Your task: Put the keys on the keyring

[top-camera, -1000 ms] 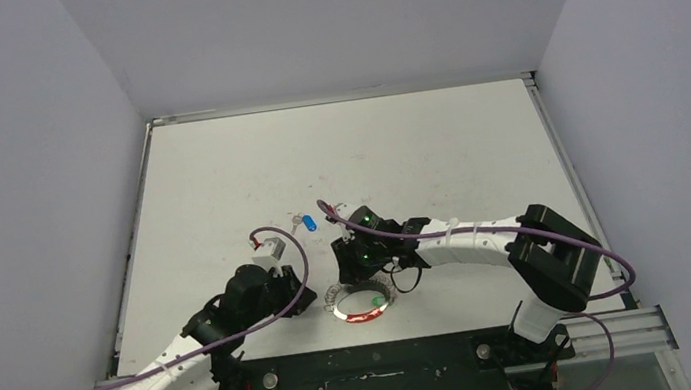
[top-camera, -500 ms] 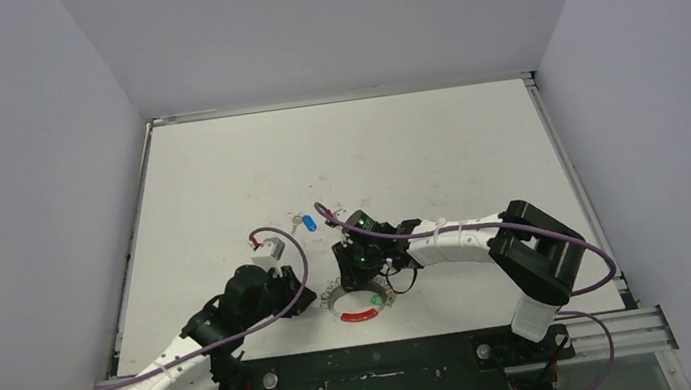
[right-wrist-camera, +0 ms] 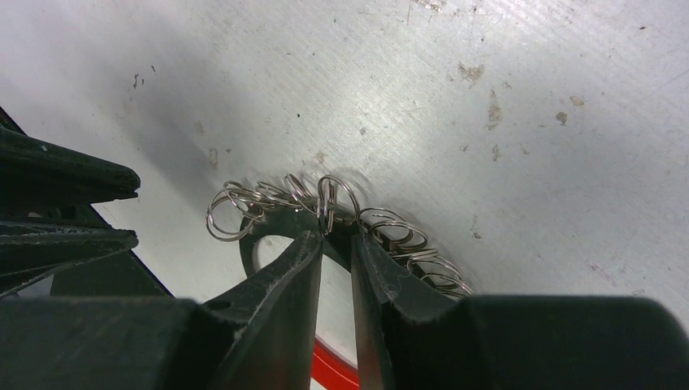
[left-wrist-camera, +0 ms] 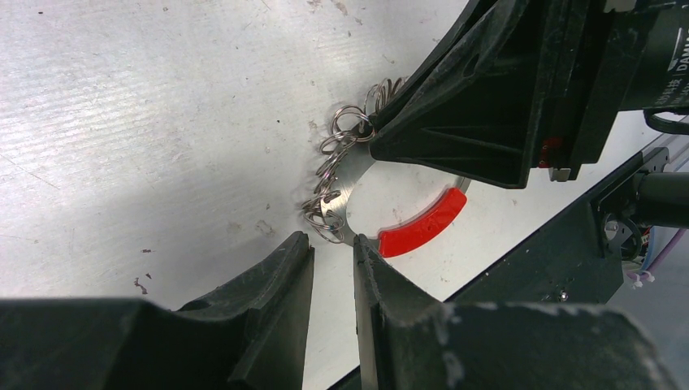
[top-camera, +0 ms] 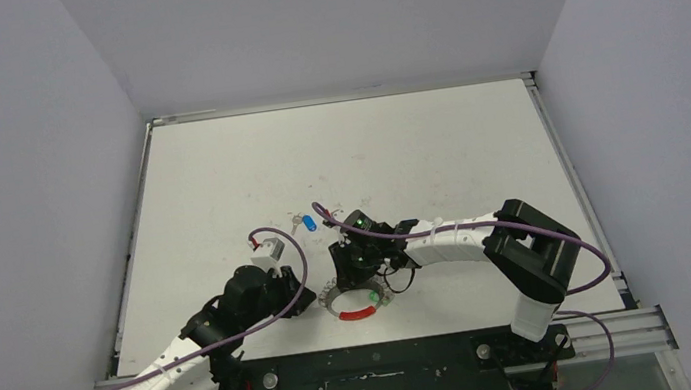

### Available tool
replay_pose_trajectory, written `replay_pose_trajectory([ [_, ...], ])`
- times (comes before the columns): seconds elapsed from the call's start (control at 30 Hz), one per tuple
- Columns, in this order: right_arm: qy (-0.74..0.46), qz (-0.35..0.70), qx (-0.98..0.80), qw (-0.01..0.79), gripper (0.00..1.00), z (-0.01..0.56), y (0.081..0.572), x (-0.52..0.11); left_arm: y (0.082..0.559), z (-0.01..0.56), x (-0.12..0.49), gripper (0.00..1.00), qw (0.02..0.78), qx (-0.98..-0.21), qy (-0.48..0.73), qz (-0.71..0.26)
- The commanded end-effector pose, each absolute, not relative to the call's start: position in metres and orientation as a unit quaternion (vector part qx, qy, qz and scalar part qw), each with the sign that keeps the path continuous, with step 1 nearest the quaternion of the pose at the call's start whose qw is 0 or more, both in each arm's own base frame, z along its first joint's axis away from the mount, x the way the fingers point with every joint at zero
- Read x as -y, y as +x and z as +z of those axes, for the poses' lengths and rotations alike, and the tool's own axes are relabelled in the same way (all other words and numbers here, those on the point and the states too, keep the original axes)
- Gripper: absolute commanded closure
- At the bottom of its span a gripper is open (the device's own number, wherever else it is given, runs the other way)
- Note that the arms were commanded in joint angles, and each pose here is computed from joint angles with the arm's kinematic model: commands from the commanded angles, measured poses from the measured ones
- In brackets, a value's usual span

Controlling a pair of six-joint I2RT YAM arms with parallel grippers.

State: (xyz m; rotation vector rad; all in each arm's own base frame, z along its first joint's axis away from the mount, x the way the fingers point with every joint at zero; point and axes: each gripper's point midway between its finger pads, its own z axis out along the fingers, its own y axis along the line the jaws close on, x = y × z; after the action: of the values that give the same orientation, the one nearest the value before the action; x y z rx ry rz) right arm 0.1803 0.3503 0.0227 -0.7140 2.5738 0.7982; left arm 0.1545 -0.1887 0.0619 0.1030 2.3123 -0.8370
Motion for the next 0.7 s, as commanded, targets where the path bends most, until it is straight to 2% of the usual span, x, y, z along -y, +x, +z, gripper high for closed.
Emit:
replay_pose_trajectory([
  [0.0, -0.252, 0.315, -0.892, 0.205, 0.78, 0.0460, 0.1919, -0.3716, 0.1606, 0.0800, 0.1946, 0.76, 0.350, -0.873, 0.041, -0.336],
  [0.23, -0.250, 0.314, -0.892, 0.206, 0.74, 0.0437, 0.1946, -0.3754, 0.1598, 0.0794, 0.1949, 0.76, 0.348, -0.874, 0.041, -0.338],
  [0.43, -0.248, 0.309, -0.895, 0.207, 0.76, 0.0405, 0.1983, -0.3767, 0.1593, 0.0795, 0.1953, 0.76, 0.347, -0.874, 0.040, -0.339],
  [0.67, -0.263, 0.301, -0.891, 0.214, 0.98, 0.0422, 0.1995, -0.3769, 0.1594, 0.0808, 0.1953, 0.76, 0.348, -0.873, 0.041, -0.339],
])
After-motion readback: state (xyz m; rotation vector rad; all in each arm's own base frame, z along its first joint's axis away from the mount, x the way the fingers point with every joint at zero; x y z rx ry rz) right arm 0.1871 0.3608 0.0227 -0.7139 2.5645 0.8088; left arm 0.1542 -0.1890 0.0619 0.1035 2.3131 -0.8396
